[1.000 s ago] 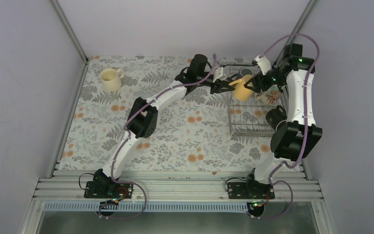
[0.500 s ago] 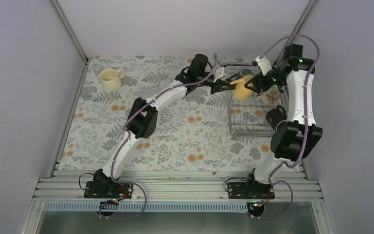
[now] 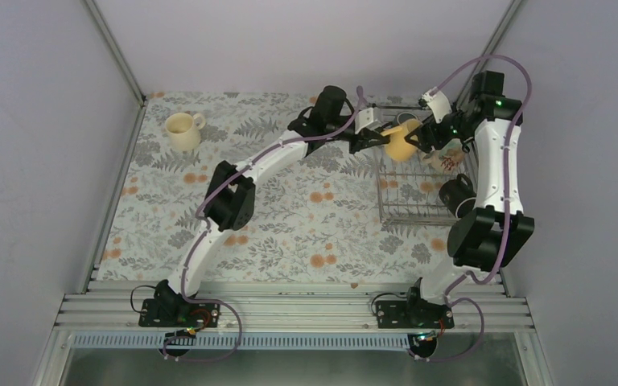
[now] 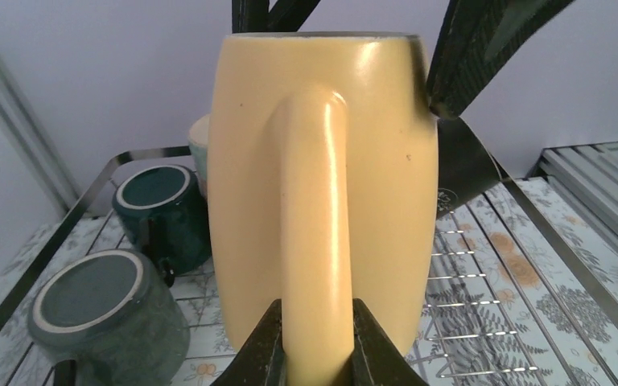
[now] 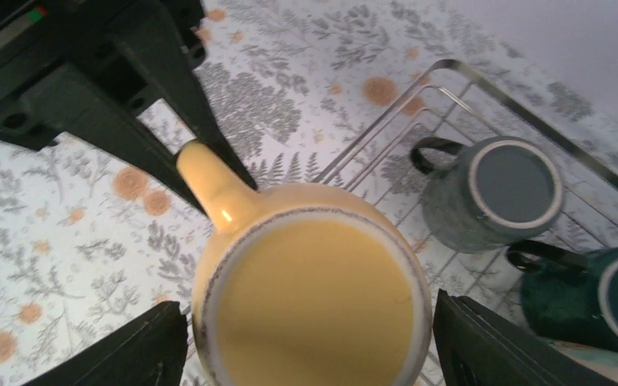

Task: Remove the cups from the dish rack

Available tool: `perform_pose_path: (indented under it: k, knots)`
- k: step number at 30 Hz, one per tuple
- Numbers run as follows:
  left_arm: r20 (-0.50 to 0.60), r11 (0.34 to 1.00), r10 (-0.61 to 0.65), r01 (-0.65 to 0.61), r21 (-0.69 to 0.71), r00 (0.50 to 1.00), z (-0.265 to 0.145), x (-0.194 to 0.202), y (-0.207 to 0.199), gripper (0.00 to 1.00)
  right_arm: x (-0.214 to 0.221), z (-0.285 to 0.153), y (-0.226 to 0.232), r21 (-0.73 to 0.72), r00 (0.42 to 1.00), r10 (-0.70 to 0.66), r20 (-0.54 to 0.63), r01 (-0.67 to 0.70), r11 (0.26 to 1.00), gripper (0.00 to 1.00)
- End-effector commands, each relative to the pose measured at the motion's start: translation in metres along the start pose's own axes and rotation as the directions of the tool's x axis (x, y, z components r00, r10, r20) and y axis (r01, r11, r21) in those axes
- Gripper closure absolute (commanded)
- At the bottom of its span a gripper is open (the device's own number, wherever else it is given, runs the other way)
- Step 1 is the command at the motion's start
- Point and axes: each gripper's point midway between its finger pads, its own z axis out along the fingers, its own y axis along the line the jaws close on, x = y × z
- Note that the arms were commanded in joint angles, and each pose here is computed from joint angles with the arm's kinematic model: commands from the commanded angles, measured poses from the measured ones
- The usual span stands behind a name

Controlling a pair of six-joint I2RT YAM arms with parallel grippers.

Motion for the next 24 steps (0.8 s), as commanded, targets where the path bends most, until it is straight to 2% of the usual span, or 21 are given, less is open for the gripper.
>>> perform_pose_path:
  k: [1, 5, 10, 13, 17, 24]
  knots:
    - [0.066, 0.991, 0.061, -0.052, -0.125, 0.996, -0.014, -0.084, -0.006, 0.98, -0.025, -0.023, -0.017, 0.184, 0.994, -0.091, 0.063, 0.078, 0.98, 0.18]
    - [0.069, 0.968, 0.022, -0.004, -0.252, 0.997, -0.032, -0.108, 0.007, 0.98, -0.035, -0.038, -0.028, 0.306, 0.987, -0.136, 0.087, 0.103, 0.946, 0.1]
    - [0.08, 0.949, -0.016, 0.04, -0.314, 0.997, -0.05, -0.125, 0.005, 0.98, -0.049, -0.06, -0.04, 0.436, 0.978, -0.172, 0.121, 0.103, 0.894, 0.0]
    - [0.096, 0.939, -0.058, 0.087, -0.332, 0.994, -0.058, -0.127, 0.002, 0.98, -0.059, -0.08, -0.041, 0.518, 0.963, -0.22, 0.155, 0.11, 0.848, 0.0]
    - [0.162, 0.878, -0.165, 0.22, -0.425, 0.973, -0.074, -0.139, 0.013, 0.98, -0.066, -0.098, -0.027, 0.605, 0.923, -0.331, 0.194, 0.153, 0.781, 0.0]
    - [0.271, 0.786, -0.326, 0.419, -0.455, 0.906, -0.092, -0.152, 0.015, 0.98, -0.052, -0.104, -0.005, 0.7, 0.879, -0.429, 0.208, 0.173, 0.693, 0.0]
